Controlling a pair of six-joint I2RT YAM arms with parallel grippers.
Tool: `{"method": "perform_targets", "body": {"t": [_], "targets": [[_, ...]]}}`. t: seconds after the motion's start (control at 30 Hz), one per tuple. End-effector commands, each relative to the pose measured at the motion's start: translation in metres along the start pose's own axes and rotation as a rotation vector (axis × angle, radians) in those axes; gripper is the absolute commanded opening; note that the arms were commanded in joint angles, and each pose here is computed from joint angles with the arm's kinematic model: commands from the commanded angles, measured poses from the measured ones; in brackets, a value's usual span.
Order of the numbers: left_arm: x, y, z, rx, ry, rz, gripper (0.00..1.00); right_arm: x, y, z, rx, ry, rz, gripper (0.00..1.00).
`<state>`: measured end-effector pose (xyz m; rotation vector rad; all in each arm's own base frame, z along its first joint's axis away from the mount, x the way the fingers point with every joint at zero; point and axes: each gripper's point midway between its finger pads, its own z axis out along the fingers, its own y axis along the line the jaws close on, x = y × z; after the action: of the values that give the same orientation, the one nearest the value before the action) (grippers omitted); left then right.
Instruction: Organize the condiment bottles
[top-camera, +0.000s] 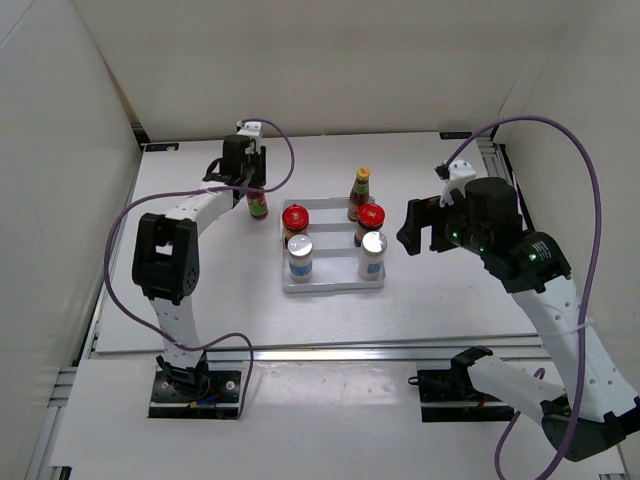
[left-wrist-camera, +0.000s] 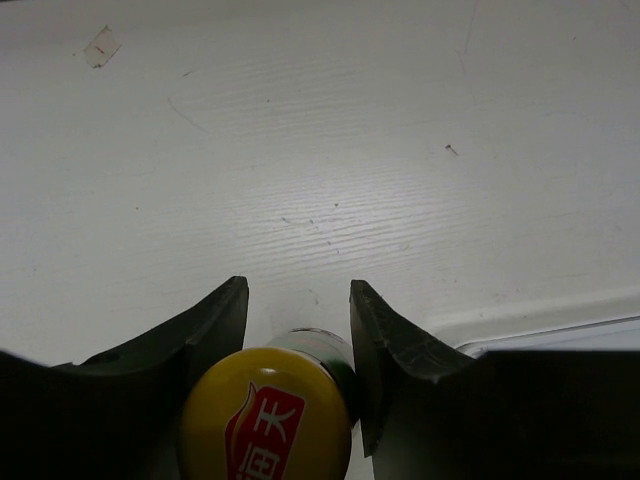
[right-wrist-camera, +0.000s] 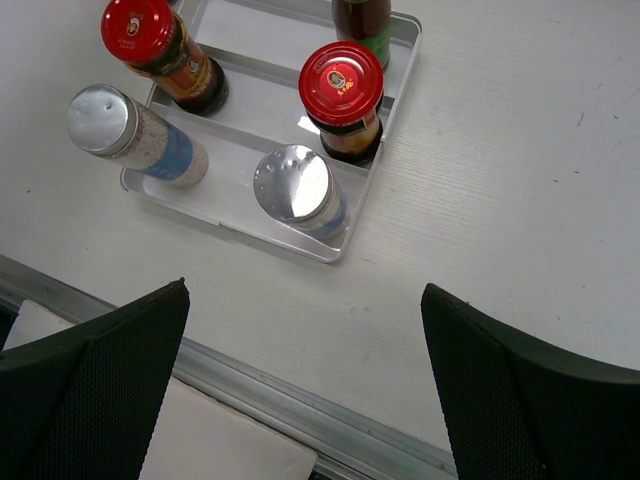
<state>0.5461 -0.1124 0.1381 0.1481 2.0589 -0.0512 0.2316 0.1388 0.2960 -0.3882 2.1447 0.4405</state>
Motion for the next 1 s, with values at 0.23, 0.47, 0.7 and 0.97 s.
{"method": "perform_targets", "body": {"t": [0.23, 0.47, 0.7, 0.97], "targets": [[-0.164, -0.062, -0.089, 0.25, -0.337, -0.028, 0.11, 0.008, 0.004, -0.003, -0.029, -0.004, 0.009, 1.0], [-0.146, -0.117, -0.084, 0.363, -0.308, 0.041, 0.11, 0.019, 0.005, -0.005, -0.036, 0.011, 0.029, 1.0], [-0.117, -0.138, -0.08, 0.365, -0.271, 0.076, 0.11, 0.024, 0.004, -0.006, -0.034, 0.022, 0.03, 1.0], [-0.086, -0.136, -0.062, 0.317, -0.234, 0.108, 0.11, 0.024, 0.004, -0.006, -0.034, 0.022, 0.03, 1.0]]}}
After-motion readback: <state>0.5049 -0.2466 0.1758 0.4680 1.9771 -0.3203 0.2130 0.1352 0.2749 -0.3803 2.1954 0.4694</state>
